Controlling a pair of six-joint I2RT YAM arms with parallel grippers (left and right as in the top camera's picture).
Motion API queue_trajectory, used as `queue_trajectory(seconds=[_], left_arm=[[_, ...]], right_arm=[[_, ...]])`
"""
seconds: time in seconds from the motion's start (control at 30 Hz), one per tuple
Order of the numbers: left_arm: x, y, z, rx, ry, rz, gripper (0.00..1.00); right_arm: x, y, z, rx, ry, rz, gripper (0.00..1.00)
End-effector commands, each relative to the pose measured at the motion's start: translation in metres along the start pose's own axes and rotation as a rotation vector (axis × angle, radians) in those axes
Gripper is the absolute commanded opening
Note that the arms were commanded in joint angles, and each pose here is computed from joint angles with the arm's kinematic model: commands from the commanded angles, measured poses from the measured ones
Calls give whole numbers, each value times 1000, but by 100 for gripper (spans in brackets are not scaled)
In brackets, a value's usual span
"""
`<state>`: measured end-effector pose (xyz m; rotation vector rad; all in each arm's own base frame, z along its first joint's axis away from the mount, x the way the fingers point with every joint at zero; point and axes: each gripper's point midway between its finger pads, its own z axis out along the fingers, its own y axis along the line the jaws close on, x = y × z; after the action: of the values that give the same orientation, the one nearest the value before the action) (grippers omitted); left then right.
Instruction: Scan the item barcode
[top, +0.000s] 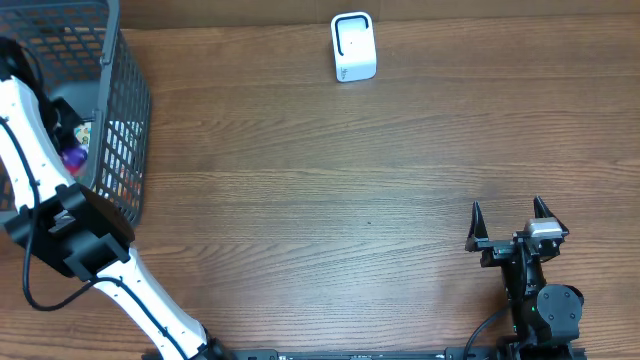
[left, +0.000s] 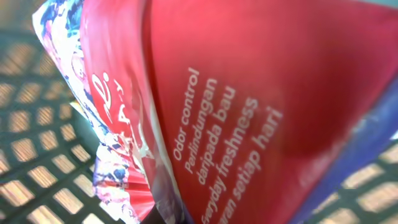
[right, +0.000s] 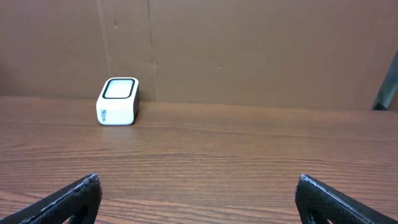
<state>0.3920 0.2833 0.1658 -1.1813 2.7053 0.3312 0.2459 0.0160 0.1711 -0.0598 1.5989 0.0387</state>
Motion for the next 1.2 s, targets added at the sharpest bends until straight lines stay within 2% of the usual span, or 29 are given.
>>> queue_trajectory(seconds=[0.0, 0.1, 0.23, 0.3, 0.33, 0.37, 0.57, 0.8, 0.97, 1.17], left_arm=[[-22, 7, -61, 56, -165, -68, 4], [-30, 8, -111, 126, -289, -88, 4], [-27, -1, -181, 298, -430, -85, 4], [-12, -19, -228, 475, -484, -43, 4], [-9, -23, -236, 509, -491, -32, 4], [6, -39, -263, 628, -507, 16, 4], [63, -101, -319, 879, -476, 207, 4], [145, -191, -323, 945, -335, 502, 4], [191, -240, -295, 835, -253, 639, 4], [257, -287, -226, 611, -72, 806, 4]], right_arm=[[1, 0, 0, 0, -6, 4, 100], [1, 0, 0, 0, -6, 4, 100], [1, 0, 0, 0, -6, 4, 100], [1, 0, 0, 0, -5, 4, 100], [1, 0, 0, 0, -6, 4, 100], [1, 0, 0, 0, -6, 4, 100], [1, 0, 0, 0, -6, 4, 100], [1, 0, 0, 0, -5, 4, 100], [1, 0, 0, 0, -6, 4, 100], [1, 0, 0, 0, -6, 4, 100]])
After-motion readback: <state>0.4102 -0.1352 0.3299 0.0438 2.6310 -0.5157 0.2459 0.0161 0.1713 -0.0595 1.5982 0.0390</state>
